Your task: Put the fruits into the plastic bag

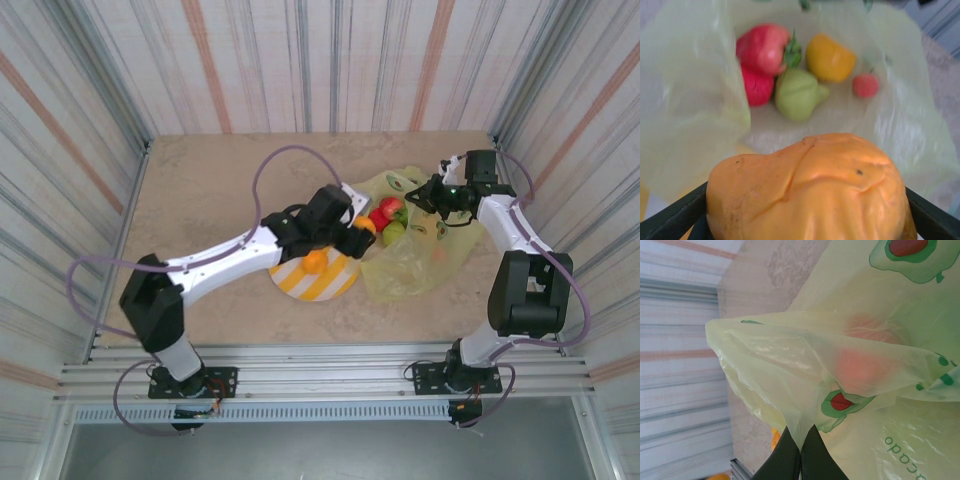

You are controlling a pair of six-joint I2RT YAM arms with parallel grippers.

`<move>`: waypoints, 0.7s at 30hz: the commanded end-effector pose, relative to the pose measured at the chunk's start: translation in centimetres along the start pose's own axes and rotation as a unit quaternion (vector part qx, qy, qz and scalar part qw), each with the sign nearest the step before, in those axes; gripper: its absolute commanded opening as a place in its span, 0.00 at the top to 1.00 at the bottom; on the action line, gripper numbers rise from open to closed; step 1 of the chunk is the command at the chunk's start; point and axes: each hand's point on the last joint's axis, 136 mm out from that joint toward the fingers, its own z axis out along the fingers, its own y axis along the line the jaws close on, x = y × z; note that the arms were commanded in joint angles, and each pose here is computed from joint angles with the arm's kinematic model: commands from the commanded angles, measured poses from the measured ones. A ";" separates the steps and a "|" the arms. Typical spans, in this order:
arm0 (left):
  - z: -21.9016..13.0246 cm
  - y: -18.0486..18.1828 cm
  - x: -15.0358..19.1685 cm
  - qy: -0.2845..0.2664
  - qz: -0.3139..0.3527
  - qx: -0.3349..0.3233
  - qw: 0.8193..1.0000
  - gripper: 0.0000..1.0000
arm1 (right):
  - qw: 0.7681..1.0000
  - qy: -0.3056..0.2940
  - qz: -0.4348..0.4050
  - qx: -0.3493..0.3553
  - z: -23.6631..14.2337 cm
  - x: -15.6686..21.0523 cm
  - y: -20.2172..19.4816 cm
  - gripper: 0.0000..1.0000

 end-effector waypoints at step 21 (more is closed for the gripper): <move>12.0 -2.0 -2.7 0.006 0.024 0.073 0.997 0.25 | 0.999 -0.015 -0.023 -0.022 -2.5 0.7 2.9 1.00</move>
